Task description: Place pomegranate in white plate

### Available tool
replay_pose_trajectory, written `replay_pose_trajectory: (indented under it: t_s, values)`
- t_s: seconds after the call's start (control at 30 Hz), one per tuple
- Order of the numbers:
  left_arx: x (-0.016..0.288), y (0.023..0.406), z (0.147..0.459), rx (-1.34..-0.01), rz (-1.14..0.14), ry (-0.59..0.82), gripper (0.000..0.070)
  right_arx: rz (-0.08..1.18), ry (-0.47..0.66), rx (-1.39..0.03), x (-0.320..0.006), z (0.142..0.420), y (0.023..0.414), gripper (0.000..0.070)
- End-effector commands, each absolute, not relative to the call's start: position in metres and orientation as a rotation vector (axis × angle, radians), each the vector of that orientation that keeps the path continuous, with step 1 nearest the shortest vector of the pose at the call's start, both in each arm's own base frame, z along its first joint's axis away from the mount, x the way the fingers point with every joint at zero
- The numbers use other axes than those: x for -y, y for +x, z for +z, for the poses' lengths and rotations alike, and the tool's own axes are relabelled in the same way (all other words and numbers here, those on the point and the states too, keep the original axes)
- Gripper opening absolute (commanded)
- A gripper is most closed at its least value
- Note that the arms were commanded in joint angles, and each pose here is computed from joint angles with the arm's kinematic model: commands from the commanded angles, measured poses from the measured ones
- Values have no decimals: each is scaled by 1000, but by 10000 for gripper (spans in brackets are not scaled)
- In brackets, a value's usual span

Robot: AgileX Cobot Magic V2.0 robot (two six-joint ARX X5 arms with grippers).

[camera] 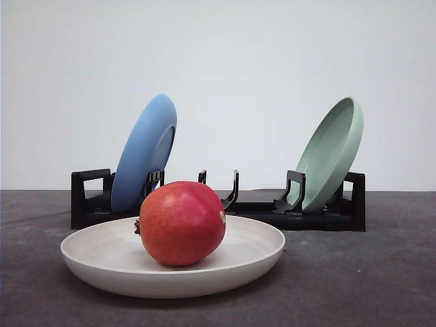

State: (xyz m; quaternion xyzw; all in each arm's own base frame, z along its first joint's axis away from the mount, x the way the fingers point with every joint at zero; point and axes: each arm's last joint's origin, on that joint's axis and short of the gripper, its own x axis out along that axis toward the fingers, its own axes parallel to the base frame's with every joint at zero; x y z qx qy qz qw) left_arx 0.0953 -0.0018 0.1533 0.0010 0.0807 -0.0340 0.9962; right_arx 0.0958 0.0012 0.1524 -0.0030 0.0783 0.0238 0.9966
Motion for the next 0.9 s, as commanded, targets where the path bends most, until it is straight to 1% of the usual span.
replay_pose_trajectory:
  t_s: [0.0, 0.87]
  values:
    - [2, 96, 150, -176, -66, 8, 0, 45, 7, -151, -1, 152, 96, 10]
    - [2, 96, 150, -176, -66, 8, 0, 45, 7, -151, -1, 152, 96, 10]
